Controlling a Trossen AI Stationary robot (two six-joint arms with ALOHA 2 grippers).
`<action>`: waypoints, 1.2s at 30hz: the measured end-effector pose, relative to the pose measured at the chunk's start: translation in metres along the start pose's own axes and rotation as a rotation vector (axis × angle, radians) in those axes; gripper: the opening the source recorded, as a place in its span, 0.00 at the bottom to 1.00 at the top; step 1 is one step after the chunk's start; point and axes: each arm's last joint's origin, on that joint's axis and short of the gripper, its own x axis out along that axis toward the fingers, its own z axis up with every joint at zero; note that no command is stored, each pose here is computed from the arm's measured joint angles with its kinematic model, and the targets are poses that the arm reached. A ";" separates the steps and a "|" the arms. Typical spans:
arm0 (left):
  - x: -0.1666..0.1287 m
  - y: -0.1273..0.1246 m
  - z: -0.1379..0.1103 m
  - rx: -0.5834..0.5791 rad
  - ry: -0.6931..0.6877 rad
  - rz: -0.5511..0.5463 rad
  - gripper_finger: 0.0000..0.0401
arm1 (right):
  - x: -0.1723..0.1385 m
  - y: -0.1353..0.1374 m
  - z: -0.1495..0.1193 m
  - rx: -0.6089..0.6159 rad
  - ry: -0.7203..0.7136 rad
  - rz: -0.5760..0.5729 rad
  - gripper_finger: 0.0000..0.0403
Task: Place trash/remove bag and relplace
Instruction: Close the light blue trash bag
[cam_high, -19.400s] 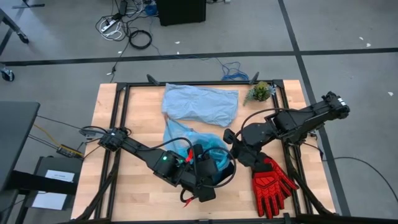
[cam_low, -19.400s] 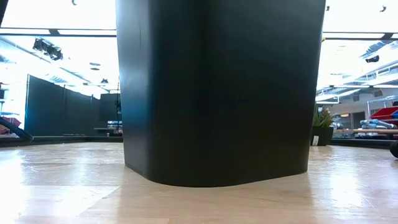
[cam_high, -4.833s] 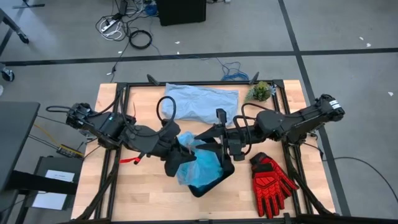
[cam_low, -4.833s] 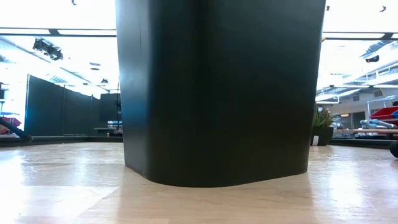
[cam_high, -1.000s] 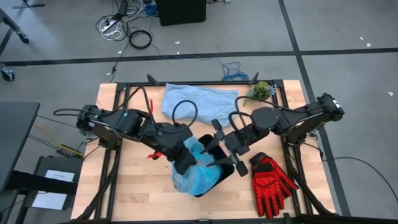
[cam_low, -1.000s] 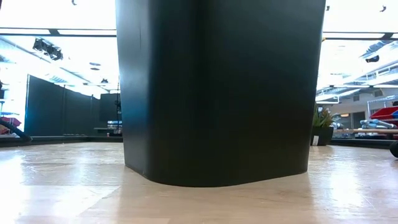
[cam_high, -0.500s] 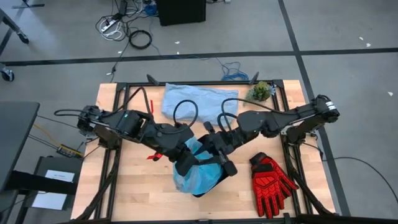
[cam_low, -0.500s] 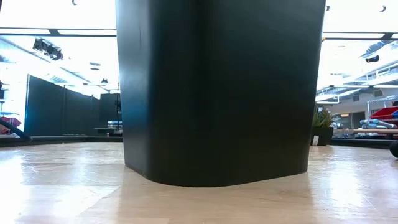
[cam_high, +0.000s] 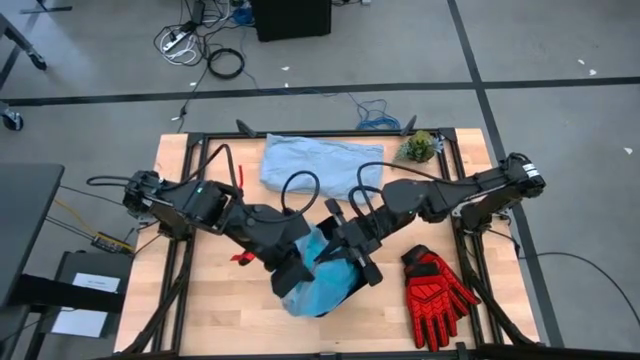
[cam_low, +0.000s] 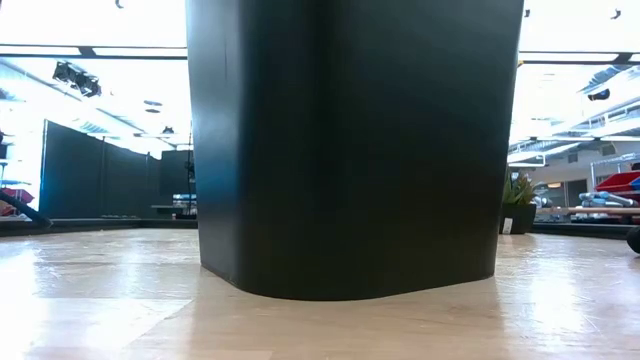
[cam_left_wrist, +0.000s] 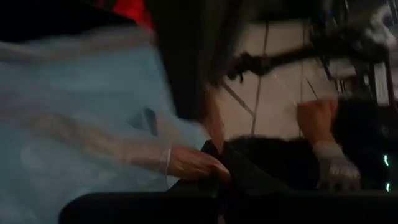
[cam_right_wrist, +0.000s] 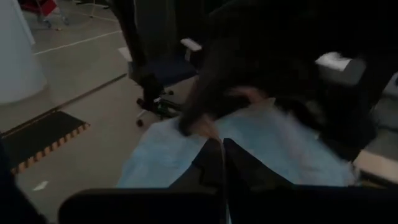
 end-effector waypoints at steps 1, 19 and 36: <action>0.000 -0.001 0.000 0.014 0.007 -0.011 0.02 | 0.000 0.000 0.002 -0.012 -0.016 -0.004 0.00; 0.005 -0.005 -0.002 -0.040 0.128 -0.107 0.04 | 0.003 0.007 0.009 -0.257 -0.105 -0.021 0.18; 0.007 -0.001 0.010 -0.103 0.108 -0.129 0.05 | 0.013 0.011 -0.001 -0.294 -0.085 0.031 0.51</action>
